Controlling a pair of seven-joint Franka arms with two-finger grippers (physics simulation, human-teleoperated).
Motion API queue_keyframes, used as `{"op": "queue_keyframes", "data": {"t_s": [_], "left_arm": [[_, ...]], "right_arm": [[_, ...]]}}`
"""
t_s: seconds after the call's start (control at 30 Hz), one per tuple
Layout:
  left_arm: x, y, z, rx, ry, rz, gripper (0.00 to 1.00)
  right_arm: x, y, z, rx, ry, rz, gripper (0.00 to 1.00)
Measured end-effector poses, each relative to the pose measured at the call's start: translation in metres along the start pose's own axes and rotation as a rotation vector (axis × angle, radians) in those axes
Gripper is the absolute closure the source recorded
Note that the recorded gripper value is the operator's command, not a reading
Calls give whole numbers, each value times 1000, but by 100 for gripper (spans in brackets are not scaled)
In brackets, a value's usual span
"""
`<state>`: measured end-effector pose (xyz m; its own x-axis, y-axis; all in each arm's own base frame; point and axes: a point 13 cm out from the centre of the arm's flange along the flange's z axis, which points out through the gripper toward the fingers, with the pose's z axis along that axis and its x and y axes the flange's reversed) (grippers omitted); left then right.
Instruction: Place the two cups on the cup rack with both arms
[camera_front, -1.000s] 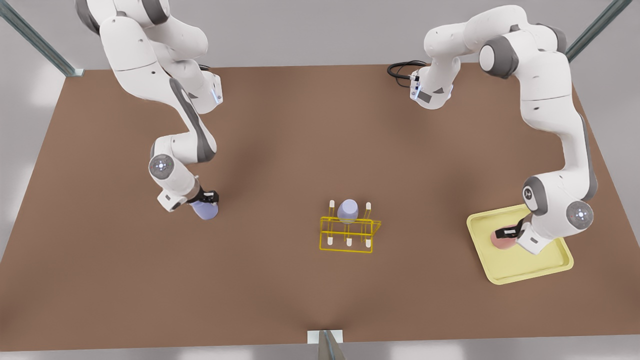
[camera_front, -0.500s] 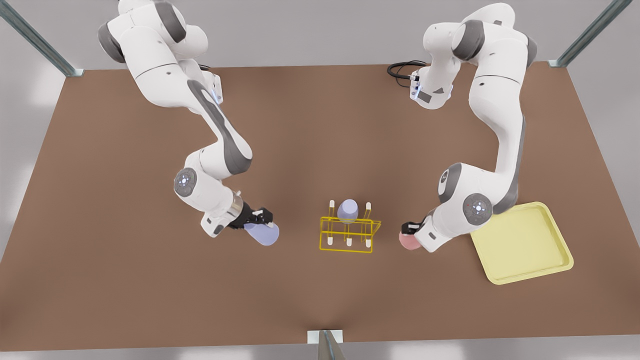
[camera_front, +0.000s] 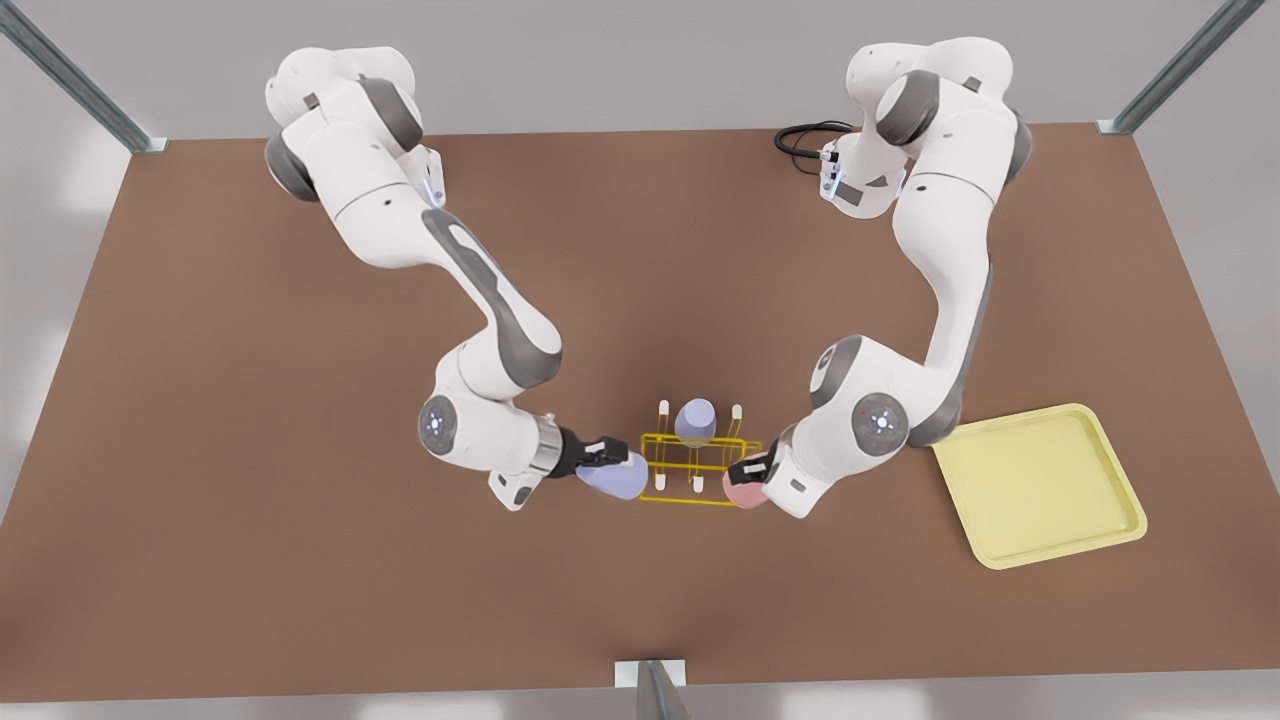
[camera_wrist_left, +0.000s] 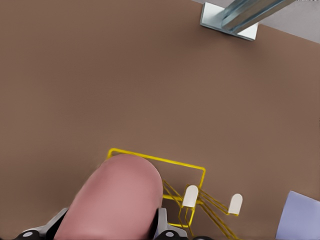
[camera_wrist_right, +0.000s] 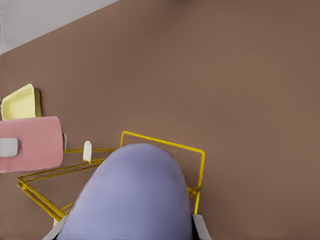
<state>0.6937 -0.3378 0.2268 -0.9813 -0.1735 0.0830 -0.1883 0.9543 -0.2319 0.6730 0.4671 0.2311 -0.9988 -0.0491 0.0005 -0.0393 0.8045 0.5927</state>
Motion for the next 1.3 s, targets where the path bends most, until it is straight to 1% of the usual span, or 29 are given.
{"op": "queue_keyframes", "data": {"t_s": [0.03,0.07,0.23,0.27,0.33,0.37,0.4,0.43,0.5,0.63,0.67,0.87,1.1,1.3], "left_arm": [[1,-3,4,3,-1,-12,13],[1,-5,8,5,-2,-24,0],[-2,-9,12,15,-18,-82,0],[-14,7,-3,9,-34,-105,0],[-61,97,-94,-28,-109,-181,0],[-67,133,-135,-69,-133,-193,0],[-60,156,-174,-118,-153,-189,0],[-32,173,-206,-211,-168,-175,0],[13,188,-235,-297,-128,-149,0],[52,206,-230,-352,22,-102,0],[58,208,-228,-356,52,-88,0],[77,224,-222,-364,168,-31,0],[85,229,-221,-364,220,30,0],[88,231,-220,-361,240,70,0]], "right_arm": [[1,2,5,-6,4,4,17],[3,4,11,-10,8,6,17],[0,12,27,-30,1,10,17],[-1,14,29,-34,-2,10,17],[-1,17,37,-38,-2,10,17],[-1,19,41,-41,-3,8,17],[0,21,45,-43,-3,7,17],[0,23,48,-45,-3,5,17],[4,25,55,-45,1,3,18],[11,28,75,-39,9,-5,17],[11,28,78,-38,7,-6,0],[9,28,80,-36,-1,-4,0],[6,34,75,-46,-10,-3,0],[-30,21,24,-69,-55,18,0]]}}
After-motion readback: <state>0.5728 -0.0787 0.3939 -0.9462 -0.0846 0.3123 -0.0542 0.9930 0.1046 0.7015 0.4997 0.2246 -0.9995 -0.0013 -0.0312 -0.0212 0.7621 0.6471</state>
